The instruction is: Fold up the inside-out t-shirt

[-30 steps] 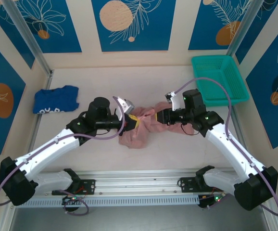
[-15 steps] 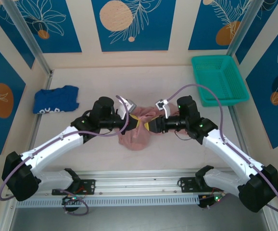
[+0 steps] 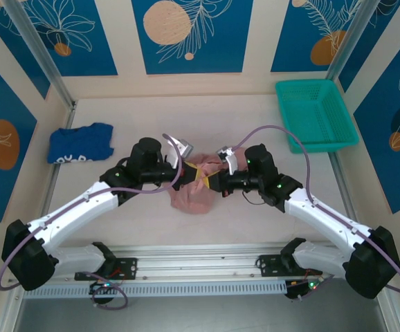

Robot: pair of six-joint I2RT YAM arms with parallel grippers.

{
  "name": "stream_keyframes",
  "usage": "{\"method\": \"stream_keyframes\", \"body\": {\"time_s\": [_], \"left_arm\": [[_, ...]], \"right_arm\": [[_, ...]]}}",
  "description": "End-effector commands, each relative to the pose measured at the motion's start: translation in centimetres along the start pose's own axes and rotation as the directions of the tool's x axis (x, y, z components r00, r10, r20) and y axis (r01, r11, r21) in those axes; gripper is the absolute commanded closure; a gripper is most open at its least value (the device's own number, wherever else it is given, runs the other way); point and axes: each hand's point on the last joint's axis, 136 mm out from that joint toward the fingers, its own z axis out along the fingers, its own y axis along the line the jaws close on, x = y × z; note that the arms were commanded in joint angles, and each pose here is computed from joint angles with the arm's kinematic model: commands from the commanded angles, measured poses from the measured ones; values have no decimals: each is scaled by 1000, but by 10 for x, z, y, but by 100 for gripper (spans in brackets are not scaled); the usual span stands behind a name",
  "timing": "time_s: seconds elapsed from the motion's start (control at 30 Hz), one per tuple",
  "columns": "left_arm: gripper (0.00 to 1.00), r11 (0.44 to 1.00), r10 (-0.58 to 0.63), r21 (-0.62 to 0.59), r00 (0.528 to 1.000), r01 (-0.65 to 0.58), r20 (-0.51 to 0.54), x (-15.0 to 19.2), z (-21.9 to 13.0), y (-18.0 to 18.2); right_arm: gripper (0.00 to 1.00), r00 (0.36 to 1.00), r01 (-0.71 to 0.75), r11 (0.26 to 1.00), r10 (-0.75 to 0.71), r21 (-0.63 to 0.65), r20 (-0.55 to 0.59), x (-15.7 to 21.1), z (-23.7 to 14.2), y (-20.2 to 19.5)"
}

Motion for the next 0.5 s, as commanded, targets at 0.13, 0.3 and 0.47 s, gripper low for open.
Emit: {"method": "stream_keyframes", "body": {"time_s": [0.13, 0.3, 0.47], "left_arm": [[77, 998, -44, -53, 998, 46, 35, 3, -16, 20], [67, 998, -54, -43, 999, 55, 4, 11, -14, 20], [58, 994, -92, -58, 995, 91, -23, 14, -8, 26]], "right_arm": [[100, 997, 52, 994, -46, -98, 57, -7, -10, 13], [100, 997, 57, 992, -51, -112, 61, -9, -11, 15], [100, 996, 70, 991, -64, -110, 59, -9, -11, 15]]}}
